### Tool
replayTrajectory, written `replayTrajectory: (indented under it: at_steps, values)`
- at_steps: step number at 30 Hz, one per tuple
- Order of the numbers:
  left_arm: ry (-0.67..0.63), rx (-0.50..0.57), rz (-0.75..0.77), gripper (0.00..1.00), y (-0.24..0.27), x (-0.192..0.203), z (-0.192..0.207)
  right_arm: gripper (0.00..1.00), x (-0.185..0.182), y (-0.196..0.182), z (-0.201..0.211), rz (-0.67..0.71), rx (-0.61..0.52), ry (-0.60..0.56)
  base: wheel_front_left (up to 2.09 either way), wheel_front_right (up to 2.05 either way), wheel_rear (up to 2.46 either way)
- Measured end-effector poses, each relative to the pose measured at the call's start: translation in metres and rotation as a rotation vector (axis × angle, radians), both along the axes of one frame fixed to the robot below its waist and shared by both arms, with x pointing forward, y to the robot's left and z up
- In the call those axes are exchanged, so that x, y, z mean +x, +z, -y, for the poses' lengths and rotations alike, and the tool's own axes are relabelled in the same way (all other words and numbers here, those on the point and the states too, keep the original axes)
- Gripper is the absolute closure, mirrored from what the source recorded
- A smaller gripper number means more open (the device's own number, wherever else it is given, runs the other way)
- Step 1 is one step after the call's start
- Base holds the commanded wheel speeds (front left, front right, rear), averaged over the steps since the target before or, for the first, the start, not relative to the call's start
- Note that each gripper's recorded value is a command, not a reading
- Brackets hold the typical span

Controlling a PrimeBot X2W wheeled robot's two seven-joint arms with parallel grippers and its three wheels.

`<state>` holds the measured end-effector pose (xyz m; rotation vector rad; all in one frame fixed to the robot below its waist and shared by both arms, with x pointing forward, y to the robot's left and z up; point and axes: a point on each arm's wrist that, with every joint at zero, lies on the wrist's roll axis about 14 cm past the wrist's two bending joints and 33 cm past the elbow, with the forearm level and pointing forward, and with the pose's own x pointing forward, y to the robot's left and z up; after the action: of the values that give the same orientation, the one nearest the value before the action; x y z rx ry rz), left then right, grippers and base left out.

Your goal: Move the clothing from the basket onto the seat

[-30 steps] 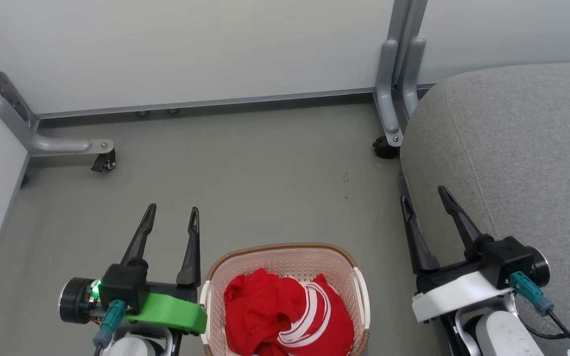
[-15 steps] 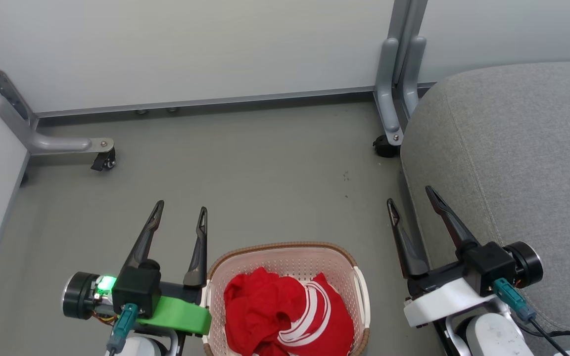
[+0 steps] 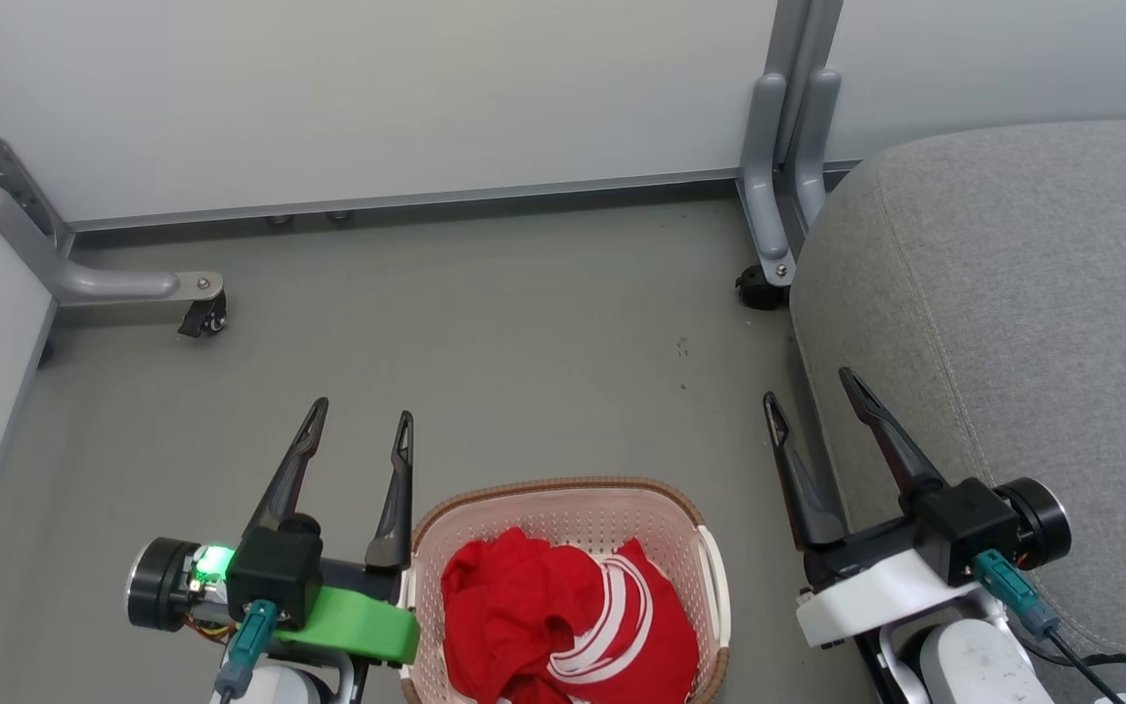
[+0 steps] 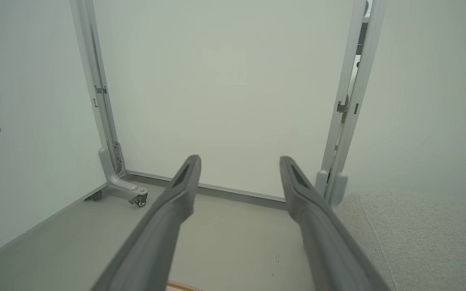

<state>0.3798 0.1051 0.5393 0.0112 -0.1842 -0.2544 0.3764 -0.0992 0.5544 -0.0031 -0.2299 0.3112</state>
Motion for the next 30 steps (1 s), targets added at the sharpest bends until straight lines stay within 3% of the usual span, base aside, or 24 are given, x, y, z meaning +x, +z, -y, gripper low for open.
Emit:
replayTrajectory:
  at_steps: [15, 22, 30]
  values:
    - [-0.026, 0.005, -0.04, 0.0, -0.014, 0.004, 0.009, 0.0, 0.006, -0.007, 0.005, -0.021, 0.003, -0.014, 0.0, 0.0, 0.0]
    - [-0.069, 0.011, -0.106, 0.0, -0.037, 0.017, 0.021, 0.0, 0.026, -0.013, 0.015, -0.038, 0.027, -0.044, 0.0, 0.0, 0.0]
    - [-0.205, 0.066, -0.201, 0.0, -0.077, 0.04, 0.056, 0.0, 0.063, -0.013, 0.04, -0.023, 0.066, -0.116, 0.0, 0.0, 0.0]
